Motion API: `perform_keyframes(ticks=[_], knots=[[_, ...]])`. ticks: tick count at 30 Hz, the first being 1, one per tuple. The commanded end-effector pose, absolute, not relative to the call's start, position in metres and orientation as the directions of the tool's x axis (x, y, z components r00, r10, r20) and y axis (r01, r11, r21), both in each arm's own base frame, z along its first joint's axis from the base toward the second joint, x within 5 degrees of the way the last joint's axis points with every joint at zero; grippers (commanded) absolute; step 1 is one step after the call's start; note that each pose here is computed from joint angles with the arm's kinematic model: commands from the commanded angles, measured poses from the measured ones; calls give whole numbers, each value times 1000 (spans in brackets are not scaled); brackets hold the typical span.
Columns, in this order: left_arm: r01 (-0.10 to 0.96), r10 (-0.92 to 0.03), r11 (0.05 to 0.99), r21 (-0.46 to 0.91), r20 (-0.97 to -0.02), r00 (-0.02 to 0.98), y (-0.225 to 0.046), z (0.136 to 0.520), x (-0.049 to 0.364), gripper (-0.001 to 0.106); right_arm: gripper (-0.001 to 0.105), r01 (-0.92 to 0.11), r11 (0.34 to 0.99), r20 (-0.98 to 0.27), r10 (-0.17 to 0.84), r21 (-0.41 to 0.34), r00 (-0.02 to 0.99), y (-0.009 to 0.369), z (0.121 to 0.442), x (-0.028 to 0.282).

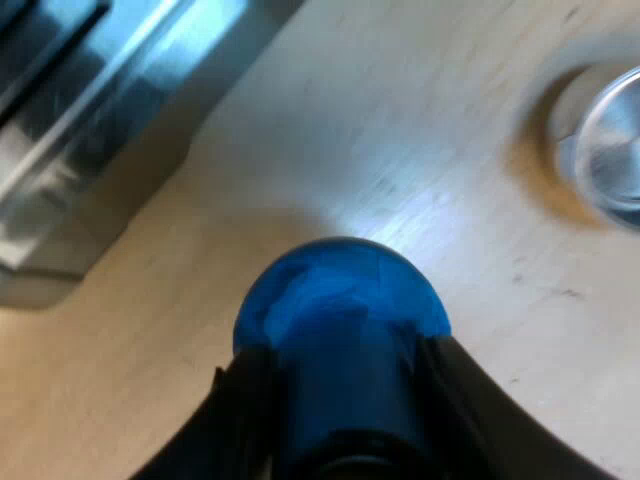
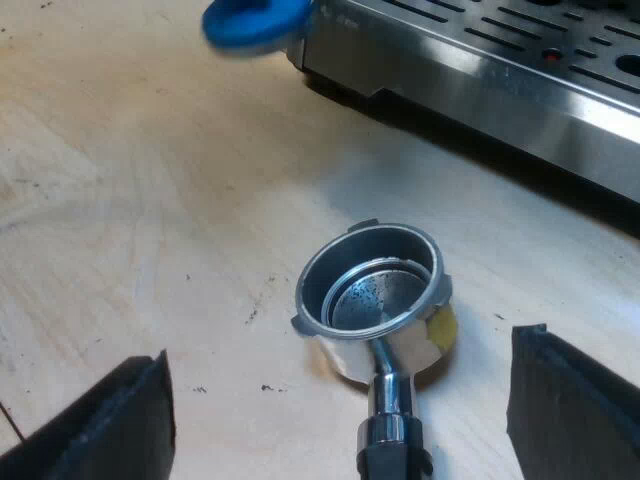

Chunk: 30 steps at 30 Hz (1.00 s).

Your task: Grind coffee beans and then tamp

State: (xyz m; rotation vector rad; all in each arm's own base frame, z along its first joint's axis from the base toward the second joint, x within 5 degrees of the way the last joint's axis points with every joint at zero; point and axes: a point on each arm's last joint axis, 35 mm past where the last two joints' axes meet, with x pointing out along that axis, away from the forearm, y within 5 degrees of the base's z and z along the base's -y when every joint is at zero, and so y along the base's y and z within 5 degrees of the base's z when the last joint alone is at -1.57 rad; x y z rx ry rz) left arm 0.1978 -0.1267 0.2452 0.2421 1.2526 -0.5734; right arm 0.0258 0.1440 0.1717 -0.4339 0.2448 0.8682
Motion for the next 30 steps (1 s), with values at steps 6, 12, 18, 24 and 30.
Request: perform_keyframes(ticks=[6,12,18,24,30], knots=[[409,-249,904,-129,-934,256,-94,218,209,0,70,-776,573,-363,687,-262,629,145,175,26],[390,-250,912,-129,-927,278,-90,213,213,0,70,-776,573,-363,687,-262,629,145,175,26],[386,-240,913,-131,-938,249,-91,197,214,0,70,-776,573,-363,687,-262,629,145,175,26],[380,-222,916,-132,-954,204,-92,183,217,0,70,-776,574,-363,687,-259,629,145,175,26],[375,-208,917,-132,-963,170,-93,174,219,0,70,-776,574,-363,687,-259,629,145,175,26]])
